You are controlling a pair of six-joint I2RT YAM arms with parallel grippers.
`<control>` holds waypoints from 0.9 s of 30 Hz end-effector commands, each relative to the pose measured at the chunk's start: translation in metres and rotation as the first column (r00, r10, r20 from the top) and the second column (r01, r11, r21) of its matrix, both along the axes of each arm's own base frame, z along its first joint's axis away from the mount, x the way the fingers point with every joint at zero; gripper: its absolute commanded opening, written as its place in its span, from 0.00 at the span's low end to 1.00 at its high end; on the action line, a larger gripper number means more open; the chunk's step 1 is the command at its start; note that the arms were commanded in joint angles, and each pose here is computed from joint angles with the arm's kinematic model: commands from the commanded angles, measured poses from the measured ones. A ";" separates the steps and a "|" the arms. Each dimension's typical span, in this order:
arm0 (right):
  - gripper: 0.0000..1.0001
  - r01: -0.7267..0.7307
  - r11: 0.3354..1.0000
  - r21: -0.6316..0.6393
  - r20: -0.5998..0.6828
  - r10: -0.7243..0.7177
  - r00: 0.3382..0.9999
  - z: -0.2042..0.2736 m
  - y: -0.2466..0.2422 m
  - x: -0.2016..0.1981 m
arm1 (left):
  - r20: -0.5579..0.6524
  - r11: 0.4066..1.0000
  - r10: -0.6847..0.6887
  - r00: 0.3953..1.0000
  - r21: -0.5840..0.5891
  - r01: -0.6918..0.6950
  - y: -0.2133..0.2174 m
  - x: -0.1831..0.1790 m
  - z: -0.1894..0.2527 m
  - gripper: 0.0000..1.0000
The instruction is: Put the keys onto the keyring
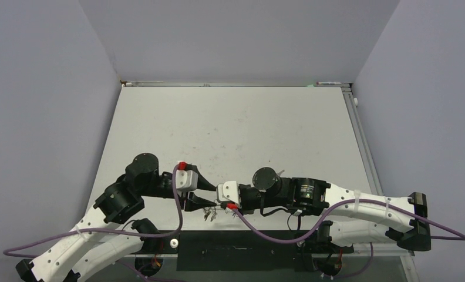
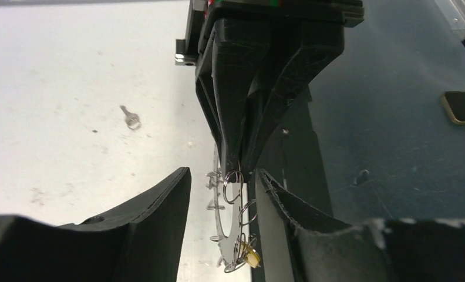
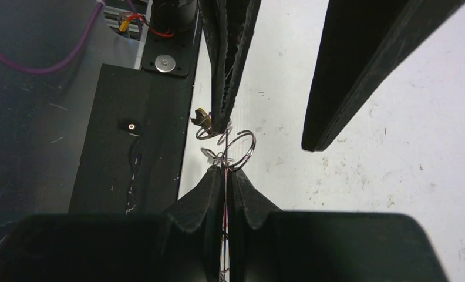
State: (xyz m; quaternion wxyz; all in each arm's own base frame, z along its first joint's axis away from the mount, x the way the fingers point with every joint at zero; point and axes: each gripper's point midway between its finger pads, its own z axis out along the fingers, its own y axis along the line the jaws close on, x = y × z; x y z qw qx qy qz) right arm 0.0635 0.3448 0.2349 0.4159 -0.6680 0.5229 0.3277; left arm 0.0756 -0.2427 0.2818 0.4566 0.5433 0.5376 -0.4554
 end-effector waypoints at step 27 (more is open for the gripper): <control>0.05 -0.047 0.993 0.104 0.029 0.044 0.999 0.039 0.006 -0.012 | -0.064 0.988 -0.129 0.990 0.077 0.134 -0.021 -0.017 -0.013 0.00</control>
